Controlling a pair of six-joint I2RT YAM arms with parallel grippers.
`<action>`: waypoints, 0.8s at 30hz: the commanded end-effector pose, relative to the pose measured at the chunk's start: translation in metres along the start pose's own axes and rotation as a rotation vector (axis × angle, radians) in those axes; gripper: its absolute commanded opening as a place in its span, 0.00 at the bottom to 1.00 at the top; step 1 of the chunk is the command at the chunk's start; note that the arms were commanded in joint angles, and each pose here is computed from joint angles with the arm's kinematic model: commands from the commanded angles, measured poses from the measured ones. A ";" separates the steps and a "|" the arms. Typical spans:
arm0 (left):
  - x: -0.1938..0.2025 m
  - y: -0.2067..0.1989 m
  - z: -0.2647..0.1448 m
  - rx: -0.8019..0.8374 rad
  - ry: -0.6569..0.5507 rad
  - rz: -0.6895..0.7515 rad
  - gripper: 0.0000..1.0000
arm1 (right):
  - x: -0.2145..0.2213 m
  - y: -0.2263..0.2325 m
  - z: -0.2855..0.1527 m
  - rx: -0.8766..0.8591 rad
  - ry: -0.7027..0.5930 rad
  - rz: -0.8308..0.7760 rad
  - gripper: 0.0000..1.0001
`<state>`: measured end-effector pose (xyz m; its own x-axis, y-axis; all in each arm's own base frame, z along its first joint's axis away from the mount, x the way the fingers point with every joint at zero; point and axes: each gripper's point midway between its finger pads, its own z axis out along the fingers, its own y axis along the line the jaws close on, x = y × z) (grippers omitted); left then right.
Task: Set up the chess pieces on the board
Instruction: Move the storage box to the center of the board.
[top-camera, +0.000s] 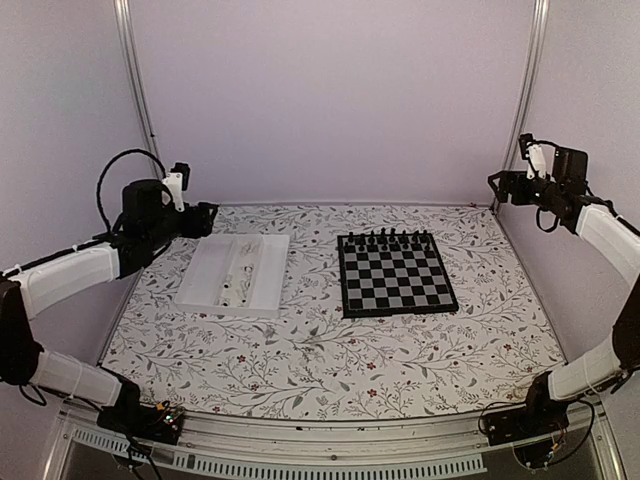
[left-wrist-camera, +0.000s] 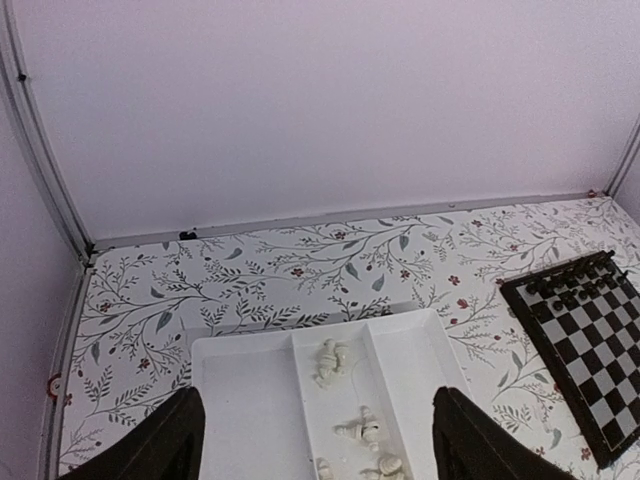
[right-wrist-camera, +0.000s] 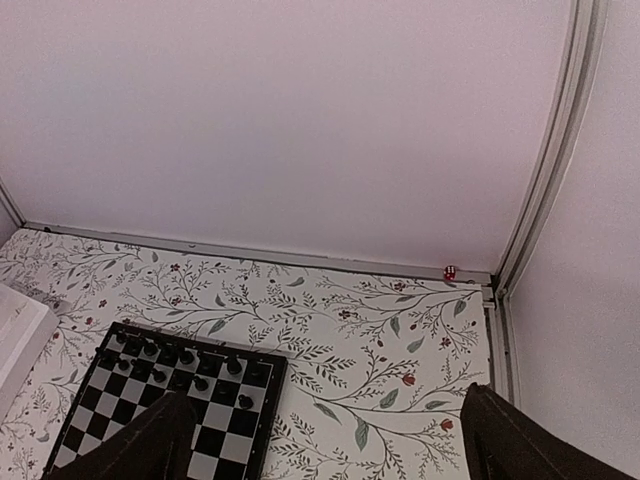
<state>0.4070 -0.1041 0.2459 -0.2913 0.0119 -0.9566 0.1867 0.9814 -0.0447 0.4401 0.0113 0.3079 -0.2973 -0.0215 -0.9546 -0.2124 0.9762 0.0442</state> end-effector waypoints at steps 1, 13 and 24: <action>-0.010 -0.040 0.016 0.140 0.002 -0.054 0.80 | 0.023 0.004 0.023 -0.053 0.051 0.014 0.97; 0.036 -0.164 0.097 0.302 0.209 -0.272 0.63 | 0.115 0.018 0.102 -0.289 0.343 0.138 0.60; 0.107 -0.250 0.175 0.388 0.426 -0.375 0.47 | 0.208 0.035 0.145 -0.441 0.604 0.394 0.41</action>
<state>0.4955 -0.3560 0.1182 -0.6671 -0.1419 -0.7313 0.3292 0.8245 -0.4603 0.5134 0.0603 0.0876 -0.7755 0.0358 -0.6303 -0.3412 0.8163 0.4662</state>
